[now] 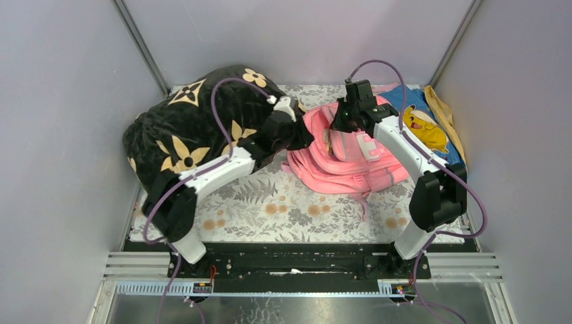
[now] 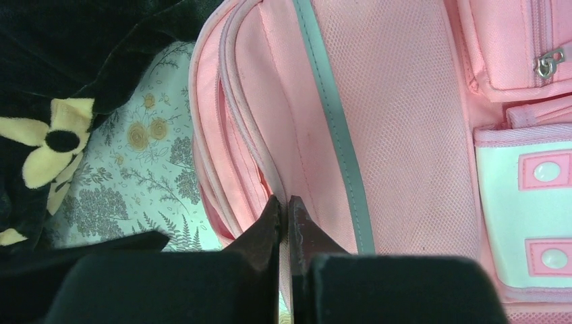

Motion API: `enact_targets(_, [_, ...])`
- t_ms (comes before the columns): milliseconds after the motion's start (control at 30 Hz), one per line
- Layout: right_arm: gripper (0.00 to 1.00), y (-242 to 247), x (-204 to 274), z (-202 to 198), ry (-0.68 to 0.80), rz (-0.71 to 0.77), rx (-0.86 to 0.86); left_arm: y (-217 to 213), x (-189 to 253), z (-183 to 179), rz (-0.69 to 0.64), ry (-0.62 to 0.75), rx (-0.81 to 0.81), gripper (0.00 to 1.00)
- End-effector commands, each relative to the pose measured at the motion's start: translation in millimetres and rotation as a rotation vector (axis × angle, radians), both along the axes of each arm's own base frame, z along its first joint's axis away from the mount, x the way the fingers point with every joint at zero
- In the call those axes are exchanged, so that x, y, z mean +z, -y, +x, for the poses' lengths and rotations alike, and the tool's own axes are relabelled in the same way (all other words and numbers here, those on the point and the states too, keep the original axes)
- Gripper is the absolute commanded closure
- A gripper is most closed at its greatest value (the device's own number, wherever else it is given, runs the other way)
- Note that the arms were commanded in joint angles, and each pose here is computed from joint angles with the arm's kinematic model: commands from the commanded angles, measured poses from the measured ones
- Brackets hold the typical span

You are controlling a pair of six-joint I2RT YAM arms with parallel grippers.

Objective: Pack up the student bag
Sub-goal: Place the stationery in the student bag, then move the stationery to the center of the board.

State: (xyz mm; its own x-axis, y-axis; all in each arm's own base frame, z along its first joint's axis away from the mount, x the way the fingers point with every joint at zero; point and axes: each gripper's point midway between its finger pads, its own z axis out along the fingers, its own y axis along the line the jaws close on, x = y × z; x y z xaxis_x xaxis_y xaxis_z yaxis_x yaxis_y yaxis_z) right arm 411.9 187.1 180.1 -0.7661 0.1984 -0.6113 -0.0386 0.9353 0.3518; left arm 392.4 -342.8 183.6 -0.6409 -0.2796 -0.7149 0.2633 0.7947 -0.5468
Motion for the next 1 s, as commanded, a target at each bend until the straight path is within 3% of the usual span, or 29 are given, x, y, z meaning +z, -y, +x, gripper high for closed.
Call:
enact_targets(0, [0.98,12,26,13,0.072,0.0,-0.049,-30,-5,-30,0.038,0.028,0.025,0.54])
enact_targets(67, [0.85,8,24,14,0.061,0.015,-0.038,-35,-11,-37,0.035,0.012,0.031,0.53])
enact_targets(167, [0.51,0,31,13,0.048,0.04,-0.003,-40,-22,-43,0.065,-0.011,0.028,0.53])
enact_targets(267, [0.4,4,55,7,0.089,0.035,0.002,-43,-25,-48,0.096,-0.041,0.013,0.53])
enact_targets(400, [0.43,51,69,-25,0.158,-0.038,-0.157,-46,-15,-58,0.104,-0.046,-0.015,0.53])
enact_targets(433, [0.49,62,63,-38,0.163,-0.047,-0.197,-49,-13,-60,0.106,-0.039,-0.015,0.53])
enact_targets(500, [0.6,84,32,-71,0.105,-0.076,-0.277,-58,-10,-66,0.117,-0.024,-0.009,0.53])
enact_targets(600, [0.66,106,-25,-125,-0.037,-0.108,-0.36,-73,-7,-74,0.143,-0.006,0.012,0.52])
enact_targets(733, [0.61,130,-77,-175,-0.18,-0.152,-0.488,-85,-1,-83,0.123,-0.004,0.048,0.52])
enact_targets(833, [0.6,137,-100,-183,-0.26,-0.229,-0.501,-88,10,-87,0.08,0.026,0.057,0.52])
enact_targets(967, [0.49,132,-124,-183,-0.322,-0.257,-0.446,-89,13,-89,0.072,0.019,0.058,0.52])
